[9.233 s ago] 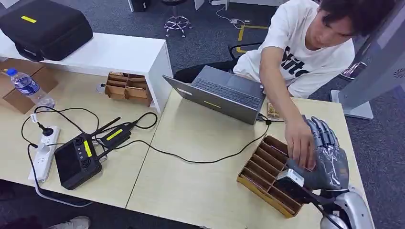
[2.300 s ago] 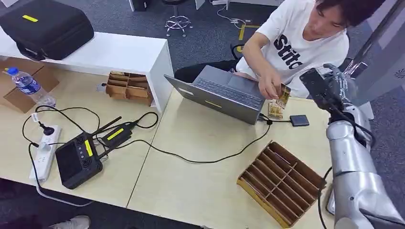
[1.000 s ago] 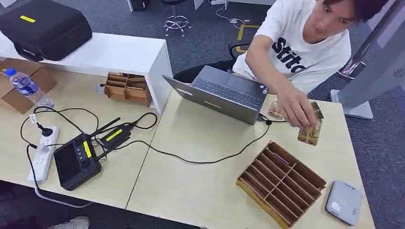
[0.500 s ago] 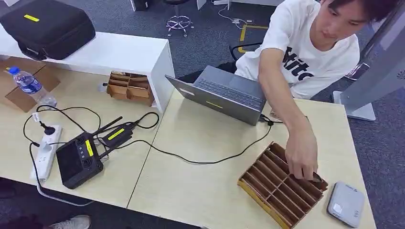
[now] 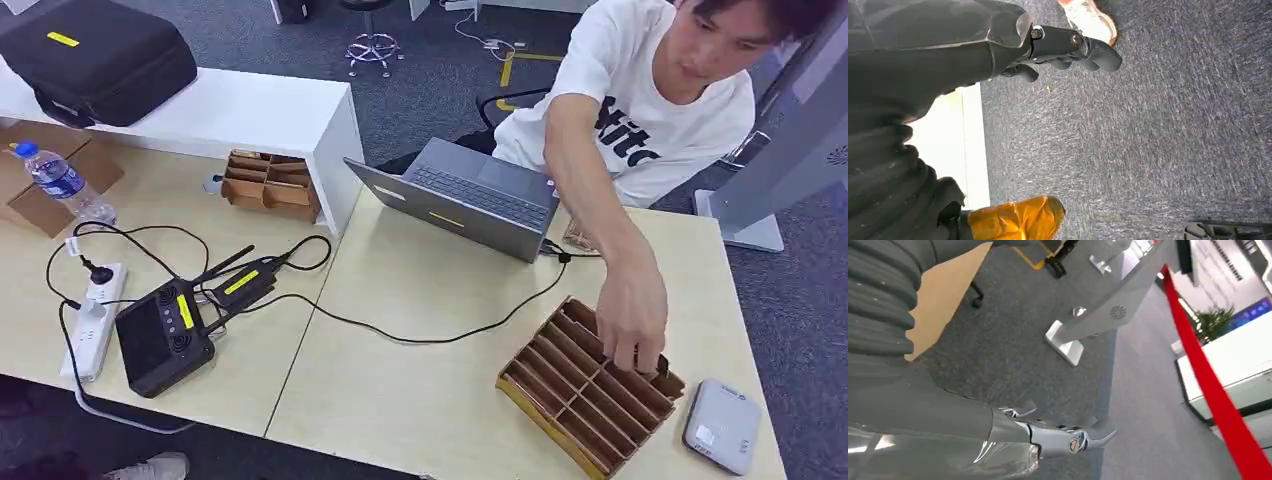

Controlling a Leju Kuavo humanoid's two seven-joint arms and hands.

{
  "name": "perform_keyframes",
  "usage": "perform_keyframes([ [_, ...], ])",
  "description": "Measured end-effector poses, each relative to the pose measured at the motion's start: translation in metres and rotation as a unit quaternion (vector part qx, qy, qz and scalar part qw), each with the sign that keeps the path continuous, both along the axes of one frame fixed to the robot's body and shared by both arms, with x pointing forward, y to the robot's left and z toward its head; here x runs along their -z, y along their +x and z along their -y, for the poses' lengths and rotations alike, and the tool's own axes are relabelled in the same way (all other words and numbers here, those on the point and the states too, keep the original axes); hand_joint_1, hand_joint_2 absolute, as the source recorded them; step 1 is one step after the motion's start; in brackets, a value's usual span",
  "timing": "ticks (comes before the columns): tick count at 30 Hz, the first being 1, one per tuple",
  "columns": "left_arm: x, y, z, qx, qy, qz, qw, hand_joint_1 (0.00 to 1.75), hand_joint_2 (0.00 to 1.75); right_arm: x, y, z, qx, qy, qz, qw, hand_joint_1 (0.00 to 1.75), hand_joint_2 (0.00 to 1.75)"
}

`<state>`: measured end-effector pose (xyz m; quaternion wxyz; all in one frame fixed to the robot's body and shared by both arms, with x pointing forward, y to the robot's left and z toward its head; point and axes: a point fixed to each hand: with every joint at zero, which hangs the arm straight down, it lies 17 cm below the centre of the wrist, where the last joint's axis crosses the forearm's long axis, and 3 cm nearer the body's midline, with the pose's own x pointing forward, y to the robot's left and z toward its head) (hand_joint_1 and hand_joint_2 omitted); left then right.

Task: Pass the card to the sensor for recognition and then transmit it.

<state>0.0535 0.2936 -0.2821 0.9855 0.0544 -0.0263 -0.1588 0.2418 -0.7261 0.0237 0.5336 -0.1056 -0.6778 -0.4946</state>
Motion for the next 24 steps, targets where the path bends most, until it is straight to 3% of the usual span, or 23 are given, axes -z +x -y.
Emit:
perform_keyframes([
  [5,0.0,0.0,0.001,-0.002,0.0,0.0,1.0,0.0,1.75,0.048,-0.009,-0.016,-0.012,0.017,-0.115,0.993,0.0,1.75],
  [11,0.0,0.002,0.002,0.002,-0.003,0.004,1.0,0.0,1.75,0.119,-0.015,-0.07,-0.081,0.033,-0.269,0.959,0.0,1.75],
  [16,0.0,0.001,0.003,0.01,-0.005,0.003,1.0,0.0,1.75,0.185,-0.042,-0.129,-0.142,0.064,-0.405,0.901,0.0,1.75],
  [20,0.0,0.001,0.002,0.014,-0.004,0.003,1.0,0.0,1.75,0.217,-0.064,-0.17,-0.184,0.072,-0.467,0.862,0.0,1.75],
  [24,0.0,0.001,0.003,0.02,-0.006,0.001,1.0,0.0,1.75,0.247,-0.089,-0.212,-0.256,0.07,-0.549,0.793,0.0,1.75],
])
